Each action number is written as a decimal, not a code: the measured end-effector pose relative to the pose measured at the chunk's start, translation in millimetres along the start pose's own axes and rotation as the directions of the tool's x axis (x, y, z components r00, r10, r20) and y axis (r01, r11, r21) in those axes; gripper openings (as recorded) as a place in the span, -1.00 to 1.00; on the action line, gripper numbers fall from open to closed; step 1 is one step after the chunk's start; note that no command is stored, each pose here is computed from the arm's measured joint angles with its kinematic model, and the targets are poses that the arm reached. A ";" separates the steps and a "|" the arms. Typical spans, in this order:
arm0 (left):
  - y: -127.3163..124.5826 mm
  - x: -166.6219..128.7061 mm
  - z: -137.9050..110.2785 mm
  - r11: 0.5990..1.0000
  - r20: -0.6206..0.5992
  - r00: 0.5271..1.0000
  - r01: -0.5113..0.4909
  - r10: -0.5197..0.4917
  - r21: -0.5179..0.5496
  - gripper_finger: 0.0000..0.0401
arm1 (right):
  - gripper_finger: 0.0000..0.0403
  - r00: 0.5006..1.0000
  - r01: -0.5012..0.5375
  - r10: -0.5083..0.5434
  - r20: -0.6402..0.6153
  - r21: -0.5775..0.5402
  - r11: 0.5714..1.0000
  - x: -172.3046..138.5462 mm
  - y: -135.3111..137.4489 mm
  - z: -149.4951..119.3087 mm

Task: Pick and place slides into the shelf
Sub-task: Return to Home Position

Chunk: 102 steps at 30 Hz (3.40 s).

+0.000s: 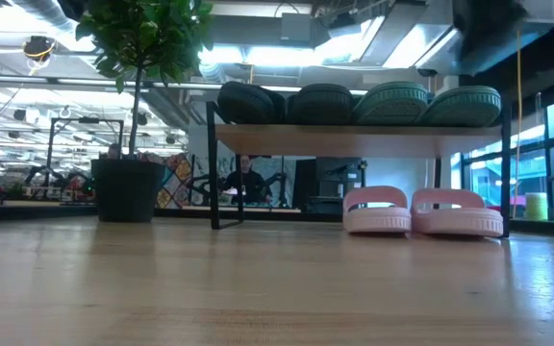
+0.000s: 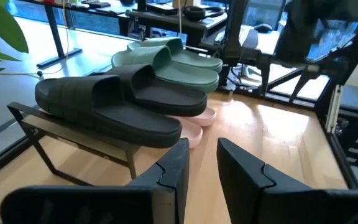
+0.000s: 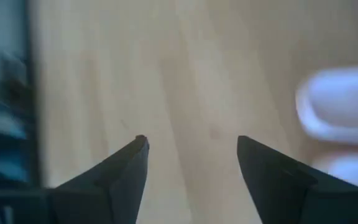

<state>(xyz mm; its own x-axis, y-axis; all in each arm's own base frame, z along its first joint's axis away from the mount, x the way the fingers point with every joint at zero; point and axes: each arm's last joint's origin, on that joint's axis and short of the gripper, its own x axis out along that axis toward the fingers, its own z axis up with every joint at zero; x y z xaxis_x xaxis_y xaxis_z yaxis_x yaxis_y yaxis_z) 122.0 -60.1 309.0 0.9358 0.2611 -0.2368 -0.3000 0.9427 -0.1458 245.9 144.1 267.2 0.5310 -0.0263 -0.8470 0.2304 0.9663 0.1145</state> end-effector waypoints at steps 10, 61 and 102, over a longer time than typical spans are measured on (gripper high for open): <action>0.7 6.8 10.3 0.999 0.053 0.998 0.020 -0.018 -0.038 -0.62 | 0.22 0.845 -0.143 0.226 0.485 -0.203 0.969 -67.0 -35.9 57.7; 83.9 -53.0 -14.5 0.999 0.347 0.937 -0.034 0.030 0.005 -0.62 | 0.22 0.347 0.138 -0.212 0.913 0.174 0.975 -94.6 -200.1 -95.5; 76.7 -10.0 -90.3 0.997 0.223 0.973 -0.065 0.056 0.032 -0.62 | 0.22 0.365 0.120 -0.214 0.906 0.183 0.976 -39.8 -208.4 -119.1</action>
<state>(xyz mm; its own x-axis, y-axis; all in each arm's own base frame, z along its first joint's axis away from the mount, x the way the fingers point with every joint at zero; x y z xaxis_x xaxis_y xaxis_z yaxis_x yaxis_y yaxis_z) 72.9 -9.2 213.4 0.9351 0.3535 -0.0239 -0.3541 0.9299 -0.0997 79.6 -25.8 215.2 0.8833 -0.4487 0.1362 0.4375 0.8931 0.1046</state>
